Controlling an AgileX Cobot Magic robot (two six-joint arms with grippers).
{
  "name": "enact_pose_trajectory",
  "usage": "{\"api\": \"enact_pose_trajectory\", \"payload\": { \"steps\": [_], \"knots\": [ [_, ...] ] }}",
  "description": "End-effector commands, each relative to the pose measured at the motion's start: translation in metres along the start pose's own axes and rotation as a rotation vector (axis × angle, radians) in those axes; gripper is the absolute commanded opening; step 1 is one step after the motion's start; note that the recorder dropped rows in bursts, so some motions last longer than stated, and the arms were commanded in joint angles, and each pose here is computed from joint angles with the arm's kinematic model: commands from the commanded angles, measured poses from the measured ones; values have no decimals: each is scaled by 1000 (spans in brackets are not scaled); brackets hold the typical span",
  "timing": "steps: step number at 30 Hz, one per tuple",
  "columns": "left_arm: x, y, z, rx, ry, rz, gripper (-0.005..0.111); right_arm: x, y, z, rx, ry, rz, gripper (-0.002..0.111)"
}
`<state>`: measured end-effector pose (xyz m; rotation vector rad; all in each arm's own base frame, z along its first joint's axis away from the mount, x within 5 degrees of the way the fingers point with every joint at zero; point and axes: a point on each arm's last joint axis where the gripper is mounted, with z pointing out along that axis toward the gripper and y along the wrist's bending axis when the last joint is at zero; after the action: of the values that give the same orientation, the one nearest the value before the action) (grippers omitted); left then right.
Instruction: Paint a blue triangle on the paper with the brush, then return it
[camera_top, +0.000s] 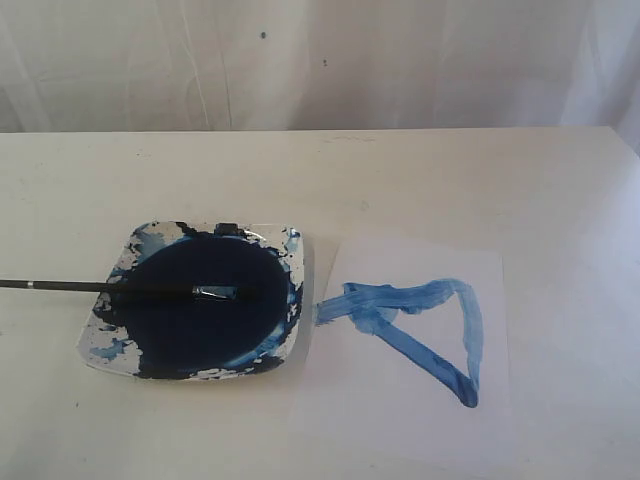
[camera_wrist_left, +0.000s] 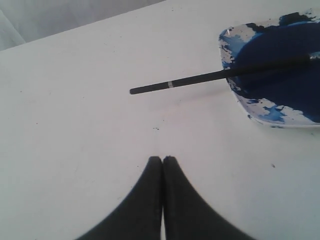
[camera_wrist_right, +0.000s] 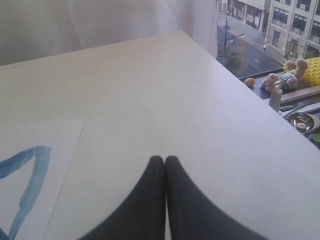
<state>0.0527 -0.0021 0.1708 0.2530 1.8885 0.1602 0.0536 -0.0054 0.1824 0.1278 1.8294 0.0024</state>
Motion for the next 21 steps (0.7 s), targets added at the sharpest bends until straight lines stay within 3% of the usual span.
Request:
{"api": "enact_pose_trajectory", "payload": {
  "steps": [1,5,21],
  "knots": [
    [2,-3,0,45,-1,-101,0,0,-1,0,6,-4,-14,0],
    [4,-5,0,59,26,-190,0,0,-1,0,6,-4,-14,0],
    [3,-4,0,56,15,-190,0,0,-1,0,6,-4,-14,0]
  ]
}}
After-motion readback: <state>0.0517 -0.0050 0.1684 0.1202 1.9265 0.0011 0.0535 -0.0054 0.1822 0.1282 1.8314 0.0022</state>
